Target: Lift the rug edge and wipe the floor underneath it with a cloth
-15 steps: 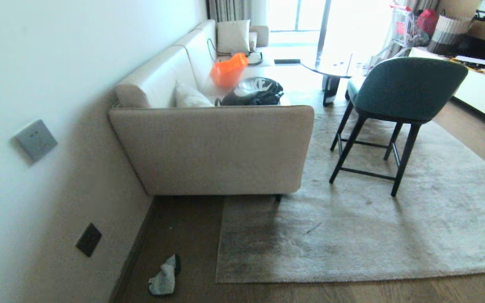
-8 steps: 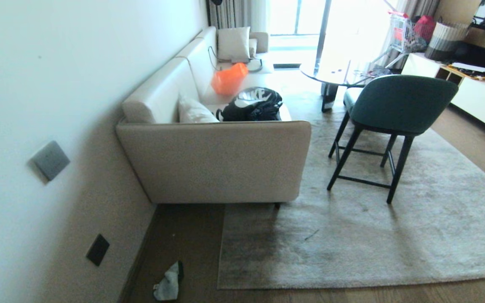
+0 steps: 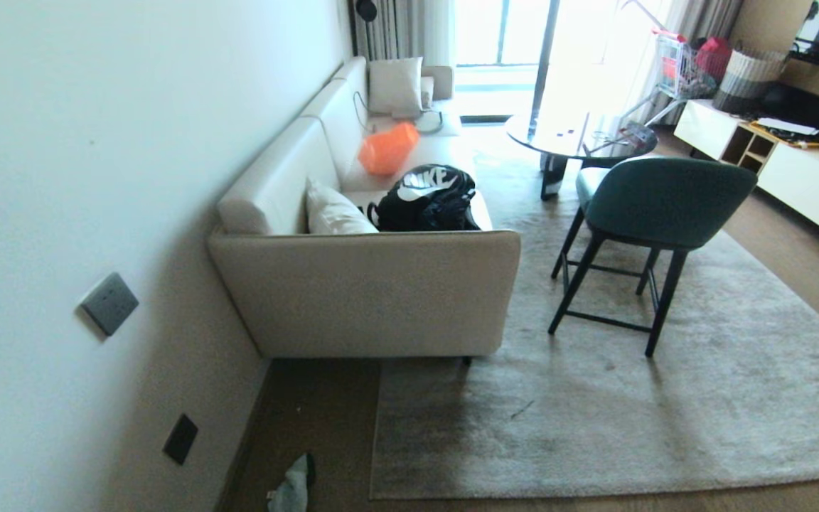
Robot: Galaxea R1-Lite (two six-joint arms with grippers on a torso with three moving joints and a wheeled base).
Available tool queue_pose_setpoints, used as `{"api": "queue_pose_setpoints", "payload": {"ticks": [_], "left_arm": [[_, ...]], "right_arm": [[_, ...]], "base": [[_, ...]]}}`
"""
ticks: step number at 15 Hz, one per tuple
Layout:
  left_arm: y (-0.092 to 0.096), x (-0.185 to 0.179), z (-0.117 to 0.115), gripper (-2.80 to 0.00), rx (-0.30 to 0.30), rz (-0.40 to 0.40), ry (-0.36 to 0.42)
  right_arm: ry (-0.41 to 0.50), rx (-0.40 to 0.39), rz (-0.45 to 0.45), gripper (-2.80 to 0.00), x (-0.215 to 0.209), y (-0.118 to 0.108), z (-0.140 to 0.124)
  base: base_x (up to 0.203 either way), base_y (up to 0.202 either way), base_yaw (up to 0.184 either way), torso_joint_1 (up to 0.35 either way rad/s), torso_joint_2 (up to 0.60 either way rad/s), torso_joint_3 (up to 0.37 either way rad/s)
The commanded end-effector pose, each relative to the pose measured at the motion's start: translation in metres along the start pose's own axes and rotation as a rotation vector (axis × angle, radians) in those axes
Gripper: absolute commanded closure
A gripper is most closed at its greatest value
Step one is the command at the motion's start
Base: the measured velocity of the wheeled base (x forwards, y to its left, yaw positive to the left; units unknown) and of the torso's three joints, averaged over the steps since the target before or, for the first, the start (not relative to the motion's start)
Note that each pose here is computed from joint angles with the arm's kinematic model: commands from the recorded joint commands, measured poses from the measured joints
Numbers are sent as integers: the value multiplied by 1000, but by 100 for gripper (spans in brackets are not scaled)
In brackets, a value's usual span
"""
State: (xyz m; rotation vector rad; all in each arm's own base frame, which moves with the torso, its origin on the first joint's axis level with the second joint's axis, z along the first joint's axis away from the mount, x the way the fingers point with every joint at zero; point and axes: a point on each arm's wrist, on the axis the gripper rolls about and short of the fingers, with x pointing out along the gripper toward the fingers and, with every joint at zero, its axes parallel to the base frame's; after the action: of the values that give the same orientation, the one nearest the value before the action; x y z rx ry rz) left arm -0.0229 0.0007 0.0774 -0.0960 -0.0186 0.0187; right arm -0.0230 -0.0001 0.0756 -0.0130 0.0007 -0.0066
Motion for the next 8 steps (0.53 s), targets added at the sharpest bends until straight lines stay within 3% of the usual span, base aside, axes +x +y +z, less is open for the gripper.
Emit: {"api": "queue_pose_setpoints", "payload": {"ticks": [1, 8], "left_arm": [[0, 0, 0, 0, -1, 0, -2], [0, 0, 0, 0, -1, 0, -2]], "right_arm": [[1, -1, 0, 0, 0, 0, 0], [2, 1, 0, 0, 0, 0, 0]], "base": [[0, 0, 0, 196, -543, -365], [0, 0, 0, 222, -582, -364]]}}
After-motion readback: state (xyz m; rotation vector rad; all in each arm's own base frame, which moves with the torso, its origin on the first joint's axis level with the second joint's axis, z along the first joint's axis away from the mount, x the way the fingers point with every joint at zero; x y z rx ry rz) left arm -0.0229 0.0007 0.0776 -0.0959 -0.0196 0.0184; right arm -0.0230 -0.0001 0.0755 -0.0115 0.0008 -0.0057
